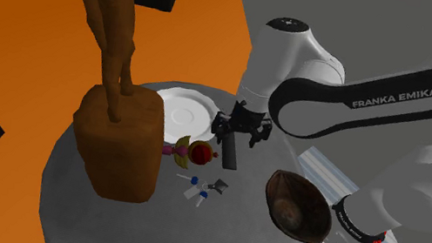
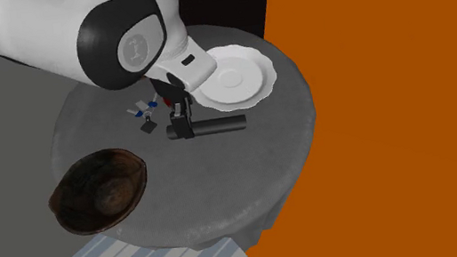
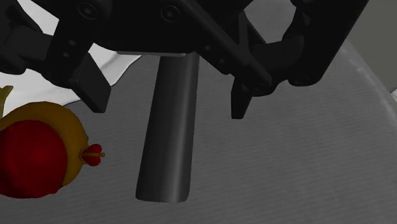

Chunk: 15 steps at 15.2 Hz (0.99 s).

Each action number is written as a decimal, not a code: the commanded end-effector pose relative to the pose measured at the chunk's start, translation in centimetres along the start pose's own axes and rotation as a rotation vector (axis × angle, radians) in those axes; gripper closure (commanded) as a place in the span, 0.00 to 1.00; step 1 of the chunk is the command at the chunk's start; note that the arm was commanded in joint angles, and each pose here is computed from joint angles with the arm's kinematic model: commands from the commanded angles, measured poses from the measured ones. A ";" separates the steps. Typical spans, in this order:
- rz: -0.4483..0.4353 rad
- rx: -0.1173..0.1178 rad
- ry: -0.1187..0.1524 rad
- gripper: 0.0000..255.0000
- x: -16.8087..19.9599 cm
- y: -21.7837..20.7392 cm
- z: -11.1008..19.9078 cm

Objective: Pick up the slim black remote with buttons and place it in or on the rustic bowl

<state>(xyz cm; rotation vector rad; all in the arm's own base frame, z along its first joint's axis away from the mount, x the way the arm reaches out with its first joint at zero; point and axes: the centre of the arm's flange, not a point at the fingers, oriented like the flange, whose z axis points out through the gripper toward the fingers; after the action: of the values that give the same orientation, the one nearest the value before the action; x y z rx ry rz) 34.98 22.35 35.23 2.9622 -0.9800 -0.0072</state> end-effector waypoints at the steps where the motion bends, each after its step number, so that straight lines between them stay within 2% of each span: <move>1: 0.011 0.002 -0.001 0.00 -0.1 -0.4 1.0; 6: 0.011 0.002 -0.001 0.00 -0.1 -0.4 4.0; 14: 0.011 0.002 -0.001 0.00 -0.1 -0.4 4.0; 15: 0.011 0.002 -0.001 1.00 -0.1 -0.4 4.0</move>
<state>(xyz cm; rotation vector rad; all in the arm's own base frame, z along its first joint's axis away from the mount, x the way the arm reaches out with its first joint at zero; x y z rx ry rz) 35.13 22.66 31.25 2.9590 -0.9969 -0.0068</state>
